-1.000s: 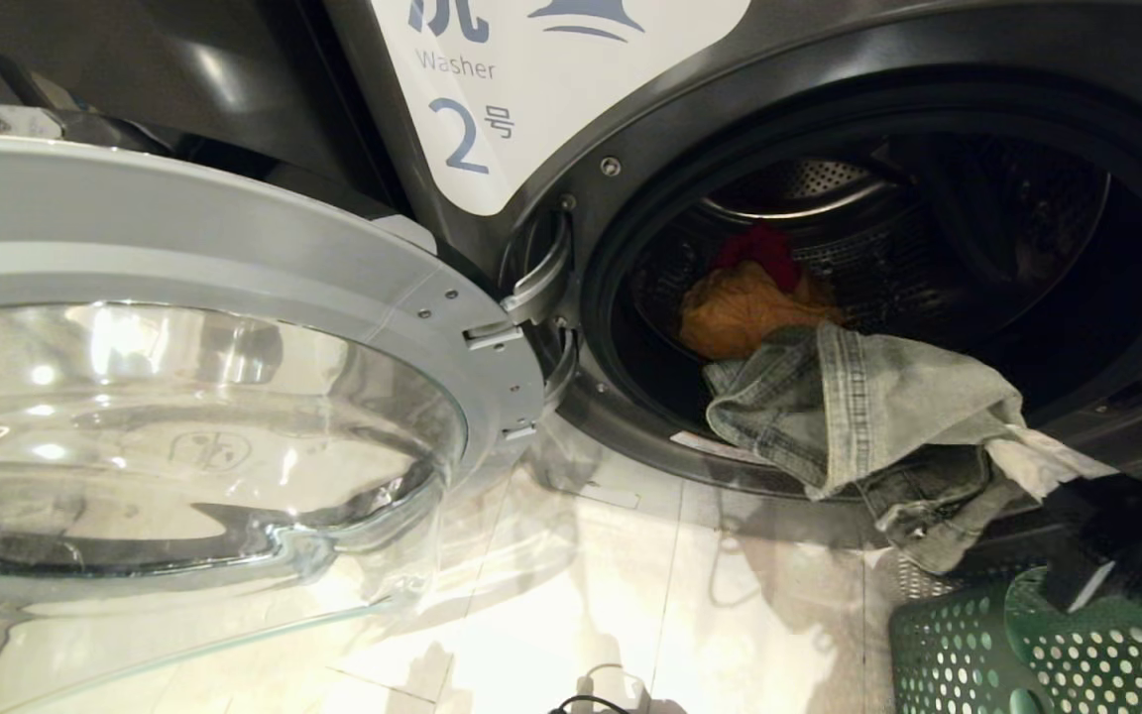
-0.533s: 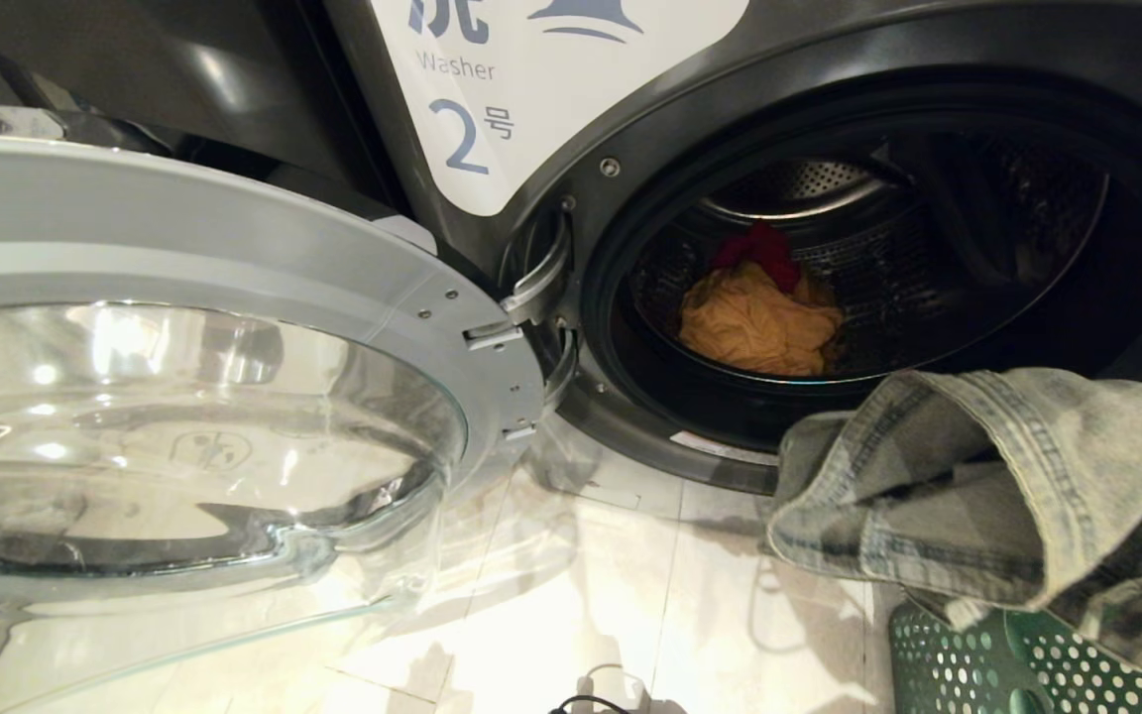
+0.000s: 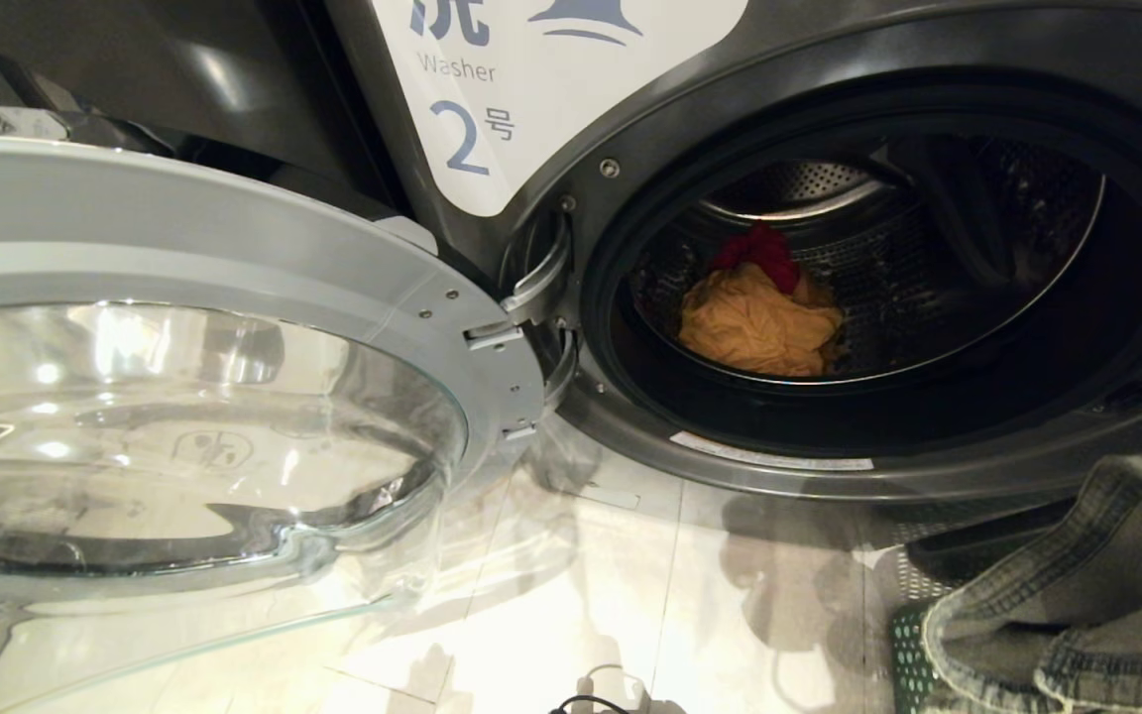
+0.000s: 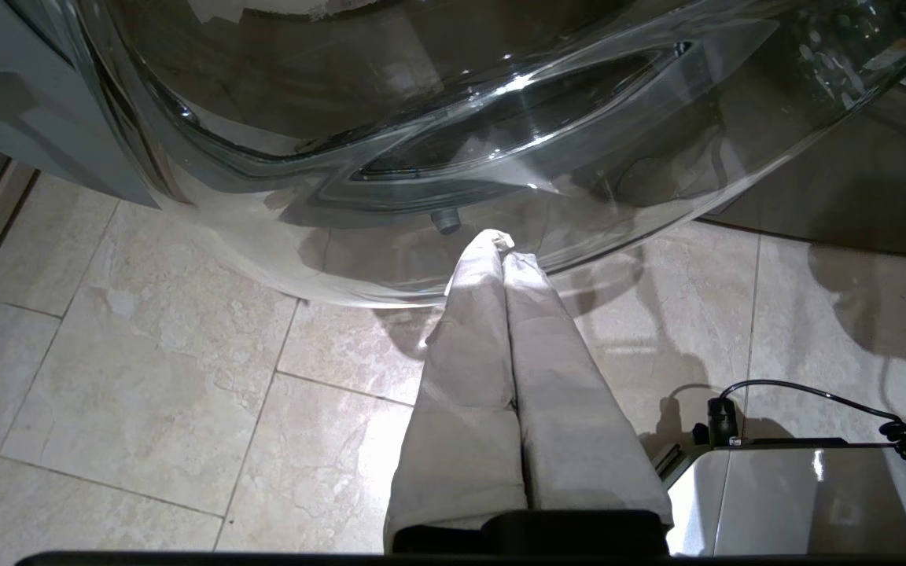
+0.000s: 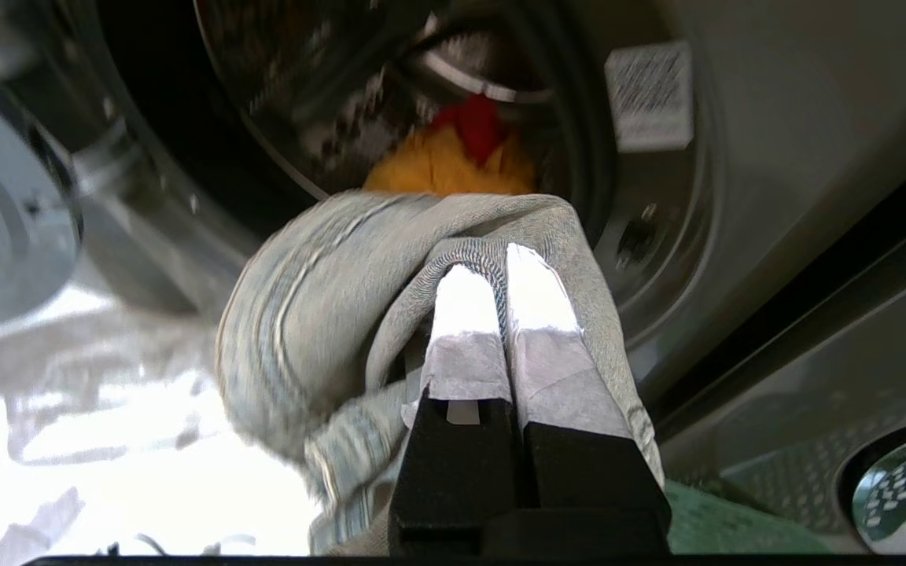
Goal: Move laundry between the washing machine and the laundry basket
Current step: Pick a cloth and place it into the basket
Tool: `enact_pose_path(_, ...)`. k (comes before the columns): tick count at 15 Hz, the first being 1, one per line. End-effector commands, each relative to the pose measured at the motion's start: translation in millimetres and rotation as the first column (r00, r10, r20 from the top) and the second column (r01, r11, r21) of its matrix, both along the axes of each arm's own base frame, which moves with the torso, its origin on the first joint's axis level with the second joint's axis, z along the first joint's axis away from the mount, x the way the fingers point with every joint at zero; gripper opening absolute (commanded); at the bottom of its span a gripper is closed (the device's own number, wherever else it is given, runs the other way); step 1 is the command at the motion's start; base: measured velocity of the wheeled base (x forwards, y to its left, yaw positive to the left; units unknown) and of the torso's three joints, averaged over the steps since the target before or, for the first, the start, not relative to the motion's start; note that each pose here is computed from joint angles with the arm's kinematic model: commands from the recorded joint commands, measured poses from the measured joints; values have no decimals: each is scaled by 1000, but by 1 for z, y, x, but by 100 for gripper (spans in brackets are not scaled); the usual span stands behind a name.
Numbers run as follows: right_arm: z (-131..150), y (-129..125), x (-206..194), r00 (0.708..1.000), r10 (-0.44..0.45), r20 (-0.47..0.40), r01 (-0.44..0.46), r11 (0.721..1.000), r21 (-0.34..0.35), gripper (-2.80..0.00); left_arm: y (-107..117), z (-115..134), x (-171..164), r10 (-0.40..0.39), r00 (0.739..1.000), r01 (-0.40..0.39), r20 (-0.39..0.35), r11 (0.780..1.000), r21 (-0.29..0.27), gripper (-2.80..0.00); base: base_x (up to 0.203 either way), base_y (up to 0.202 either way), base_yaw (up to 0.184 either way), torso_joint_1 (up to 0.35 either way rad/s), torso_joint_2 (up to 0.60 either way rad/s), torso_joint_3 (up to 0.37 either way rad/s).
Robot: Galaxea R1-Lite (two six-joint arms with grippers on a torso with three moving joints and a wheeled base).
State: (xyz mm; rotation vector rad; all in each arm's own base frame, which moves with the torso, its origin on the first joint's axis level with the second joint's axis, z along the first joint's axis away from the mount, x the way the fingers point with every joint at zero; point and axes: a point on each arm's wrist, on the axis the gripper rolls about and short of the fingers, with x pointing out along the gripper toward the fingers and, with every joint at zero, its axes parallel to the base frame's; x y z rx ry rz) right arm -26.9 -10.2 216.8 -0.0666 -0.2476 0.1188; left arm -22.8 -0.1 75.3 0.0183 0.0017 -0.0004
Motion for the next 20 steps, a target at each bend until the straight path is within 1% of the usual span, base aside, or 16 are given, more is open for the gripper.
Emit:
enact_pose_path(1, 15, -2, -14, 997, -15, 72, 13, 1000, 27, -280, 0, 0, 0, 0, 1000, 0, -1, 1000, 0, -280, 0, 0, 0, 0, 0, 0)
enact_pose_path(3, 33, -4, -19, 995, -14, 97, 9, 998, 56, -280, 0, 0, 0, 0, 1000, 0, -1, 1000, 0, -280, 0, 0, 0, 0, 0, 0)
enact_pose_path(6, 71, -5, -27, 991, -12, 136, 1, 996, 84, -280, 0, 0, 0, 0, 1000, 0, -1, 1000, 0, -280, 0, 0, 0, 0, 0, 0)
enact_pose_path(7, 75, -5, -26, 992, -11, 127, 0, 997, 83, -280, 0, 0, 0, 0, 1000, 0, -1, 1000, 0, -280, 0, 0, 0, 0, 0, 0)
enact_pose_path(9, 70, -4, -25, 995, 6, 104, -12, 998, 63, -280, 0, 0, 0, 0, 1000, 0, -1, 1000, 0, -280, 0, 0, 0, 0, 0, 0)
enact_pose_path(10, 69, -4, -25, 995, -10, 101, 5, 999, 54, -280, 0, 0, 0, 0, 1000, 0, -1, 1000, 0, -280, 0, 0, 0, 0, 0, 0)
enact_pose_path(12, 70, -1, -27, 991, -78, 109, 73, 996, 50, -280, 0, 0, 0, 0, 1000, 0, -1, 1000, 0, -280, 0, 0, 0, 0, 0, 0)
enact_pose_path(14, 74, 5, -28, 978, -176, 111, 171, 984, 49, -280, 0, 0, 0, 0, 1000, 0, -1, 1000, 0, -280, 0, 0, 0, 0, 0, 0)
enact_pose_path(15, 76, 8, -27, 967, -230, 106, 226, 973, 49, -280, 0, 0, 0, 0, 1000, 0, -1, 1000, 0, -280, 0, 0, 0, 0, 0, 0)
enact_pose_path(17, 76, 18, -30, 936, -342, 85, 339, 940, 48, -280, 0, 0, 0, 0, 1000, 0, -1, 1000, 0, -280, 0, 0, 0, 0, 0, 0)
enact_pose_path(20, 71, 35, -39, 893, -449, 24, 447, 893, 43, -280, 0, 0, 0, 0, 1000, 0, -1, 1000, 0, -280, 0, 0, 0, 0, 0, 0)
